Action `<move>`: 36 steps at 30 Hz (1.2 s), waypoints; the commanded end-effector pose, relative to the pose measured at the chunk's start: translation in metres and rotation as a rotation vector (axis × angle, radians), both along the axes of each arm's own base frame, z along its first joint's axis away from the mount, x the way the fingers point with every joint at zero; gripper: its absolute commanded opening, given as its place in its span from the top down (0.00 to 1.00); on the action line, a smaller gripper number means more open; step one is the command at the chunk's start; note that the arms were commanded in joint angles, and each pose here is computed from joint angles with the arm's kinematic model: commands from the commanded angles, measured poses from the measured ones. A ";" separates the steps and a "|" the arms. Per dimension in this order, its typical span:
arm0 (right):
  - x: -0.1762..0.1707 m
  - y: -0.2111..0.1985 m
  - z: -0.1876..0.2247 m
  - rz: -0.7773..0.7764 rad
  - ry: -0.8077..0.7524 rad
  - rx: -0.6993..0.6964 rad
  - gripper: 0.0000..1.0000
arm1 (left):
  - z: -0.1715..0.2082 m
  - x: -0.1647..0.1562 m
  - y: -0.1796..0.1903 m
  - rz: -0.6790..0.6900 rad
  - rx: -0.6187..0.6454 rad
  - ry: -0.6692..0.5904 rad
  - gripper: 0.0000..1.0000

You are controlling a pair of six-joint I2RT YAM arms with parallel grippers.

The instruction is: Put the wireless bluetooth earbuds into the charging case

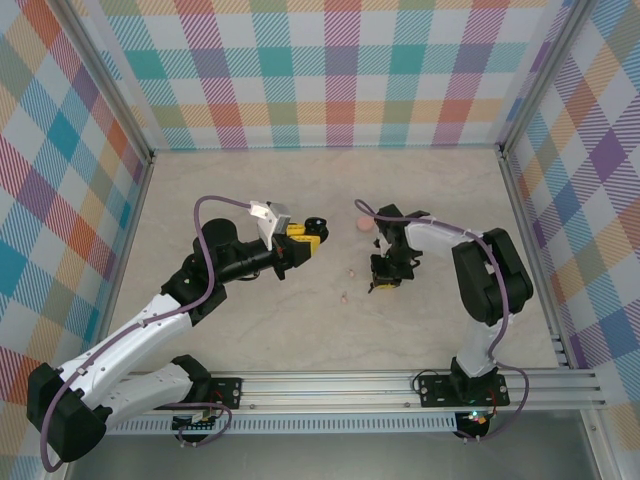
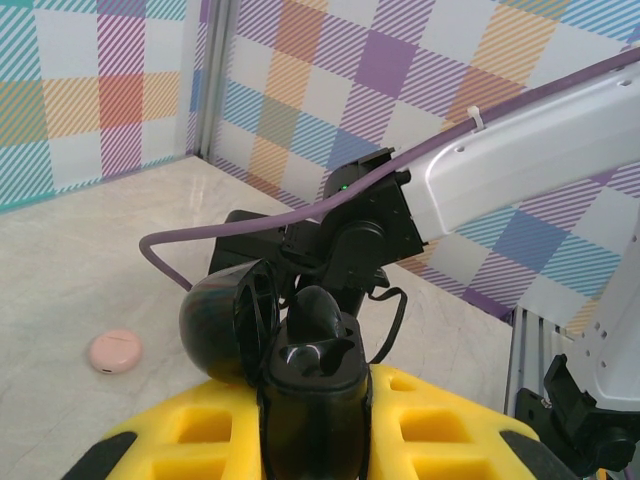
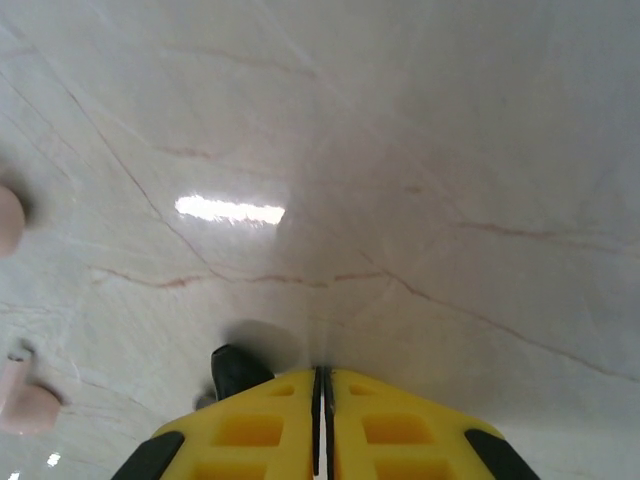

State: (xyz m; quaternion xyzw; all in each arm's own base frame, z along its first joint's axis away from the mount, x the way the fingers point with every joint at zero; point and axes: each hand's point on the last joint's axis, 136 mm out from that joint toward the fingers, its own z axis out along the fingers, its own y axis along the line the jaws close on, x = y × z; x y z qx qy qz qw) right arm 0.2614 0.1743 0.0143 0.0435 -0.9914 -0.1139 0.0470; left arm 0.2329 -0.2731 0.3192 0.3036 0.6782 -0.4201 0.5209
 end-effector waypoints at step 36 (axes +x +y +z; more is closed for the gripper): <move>0.005 0.026 0.003 -0.257 0.009 0.015 0.65 | 0.009 -0.010 -0.002 -0.035 -0.012 -0.029 0.81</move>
